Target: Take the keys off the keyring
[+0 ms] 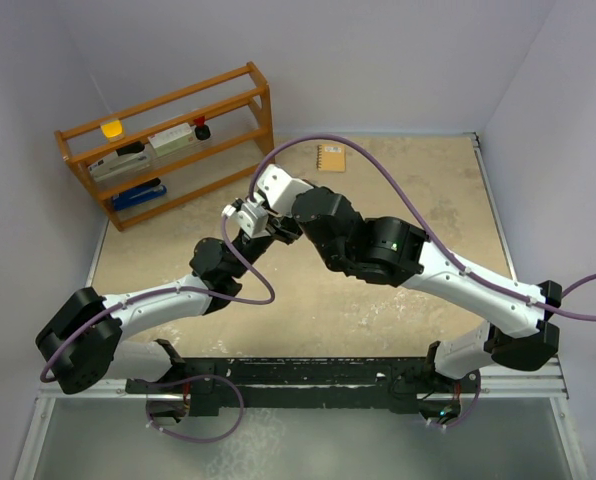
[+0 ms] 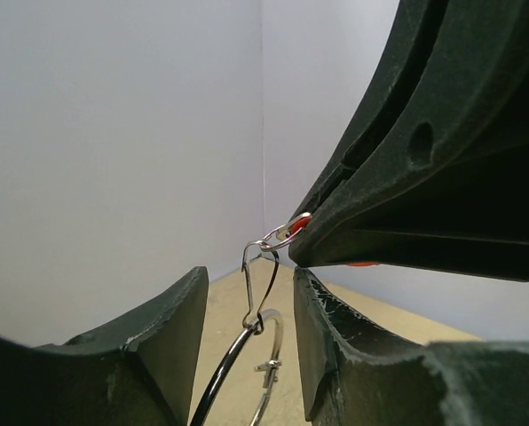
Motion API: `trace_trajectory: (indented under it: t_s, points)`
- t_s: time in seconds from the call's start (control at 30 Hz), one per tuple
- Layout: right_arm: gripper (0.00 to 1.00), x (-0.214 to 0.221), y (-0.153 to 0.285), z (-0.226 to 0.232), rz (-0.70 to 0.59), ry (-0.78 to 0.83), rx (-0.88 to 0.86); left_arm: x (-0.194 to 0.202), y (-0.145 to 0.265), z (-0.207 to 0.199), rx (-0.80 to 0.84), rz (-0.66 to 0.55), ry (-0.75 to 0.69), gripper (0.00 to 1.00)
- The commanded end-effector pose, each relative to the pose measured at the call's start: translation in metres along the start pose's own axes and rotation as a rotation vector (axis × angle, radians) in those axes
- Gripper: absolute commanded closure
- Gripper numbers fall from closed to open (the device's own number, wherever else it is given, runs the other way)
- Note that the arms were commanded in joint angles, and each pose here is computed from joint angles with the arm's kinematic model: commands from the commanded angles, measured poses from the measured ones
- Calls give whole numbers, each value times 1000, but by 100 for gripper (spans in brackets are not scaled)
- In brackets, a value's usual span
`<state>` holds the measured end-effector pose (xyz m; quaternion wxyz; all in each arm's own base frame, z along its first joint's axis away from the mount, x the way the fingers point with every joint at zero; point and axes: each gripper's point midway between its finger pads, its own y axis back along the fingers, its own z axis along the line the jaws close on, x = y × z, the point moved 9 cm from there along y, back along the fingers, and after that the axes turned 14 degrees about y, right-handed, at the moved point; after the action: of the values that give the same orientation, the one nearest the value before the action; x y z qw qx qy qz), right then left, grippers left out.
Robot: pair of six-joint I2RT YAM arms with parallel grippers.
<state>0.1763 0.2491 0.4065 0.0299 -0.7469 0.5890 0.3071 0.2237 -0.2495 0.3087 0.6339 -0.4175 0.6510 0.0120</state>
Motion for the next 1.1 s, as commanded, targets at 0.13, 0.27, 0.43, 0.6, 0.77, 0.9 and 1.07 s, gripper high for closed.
trace_trajectory:
  t_s: [0.13, 0.27, 0.43, 0.6, 0.77, 0.9, 1.07]
  points:
    - [100, -6, 8, -12, -49, -64, 44, -8, -4, -5, 30, -34, 20, 66]
    - [100, -6, 8, -13, -54, -68, 47, -7, -4, -5, 34, -29, 19, 72]
    - [100, -5, 7, -11, -50, -66, 43, -11, -3, -6, 41, -50, 20, 79]
    - [100, -4, 8, -11, -40, -67, 46, -17, 0, -7, 41, -73, 10, 85]
    - [100, -4, 7, -10, -30, -68, 50, -23, 5, -7, 40, -87, -15, 89]
    - [100, -5, 6, -10, -27, -68, 55, -24, 8, -7, 35, -59, -35, 95]
    - [100, -7, 6, -11, -36, -75, 63, -20, 10, -5, 25, -45, -39, 100]
